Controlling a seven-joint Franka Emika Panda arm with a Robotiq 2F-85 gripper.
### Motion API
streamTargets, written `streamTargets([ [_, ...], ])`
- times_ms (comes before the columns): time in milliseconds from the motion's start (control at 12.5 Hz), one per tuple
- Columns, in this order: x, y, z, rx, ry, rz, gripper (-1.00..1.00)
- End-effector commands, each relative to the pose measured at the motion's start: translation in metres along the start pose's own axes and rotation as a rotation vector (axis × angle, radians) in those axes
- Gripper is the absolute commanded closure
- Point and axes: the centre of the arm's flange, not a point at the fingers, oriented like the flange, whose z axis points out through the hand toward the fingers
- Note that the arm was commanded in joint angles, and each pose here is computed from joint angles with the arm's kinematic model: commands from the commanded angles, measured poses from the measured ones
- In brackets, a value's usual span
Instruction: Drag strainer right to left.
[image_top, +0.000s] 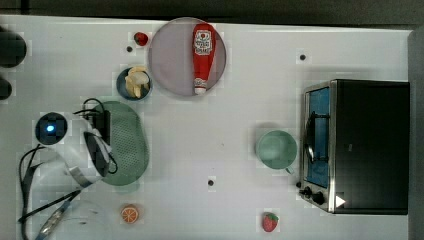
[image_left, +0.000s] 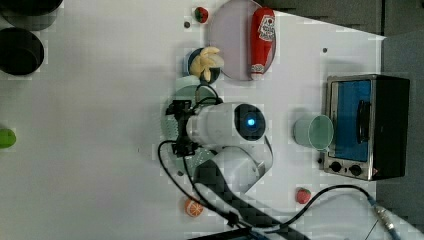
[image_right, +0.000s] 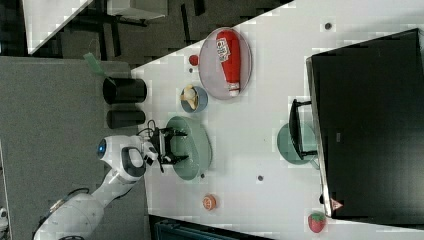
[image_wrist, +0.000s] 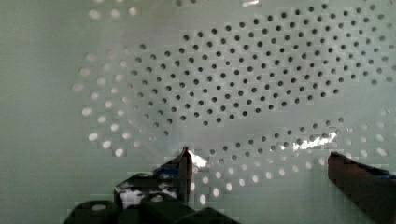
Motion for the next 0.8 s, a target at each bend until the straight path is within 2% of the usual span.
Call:
streamTargets([
  [80, -0.025, 0.005, -0.012, 0.018, -0.018, 0.057, -1.0],
  [560, -0.061, 0.007, -0.006, 0.031, -0.037, 0.051, -1.0],
  [800, -0.061, 0.002, -0.009, 0.043, -0.036, 0.045, -1.0],
])
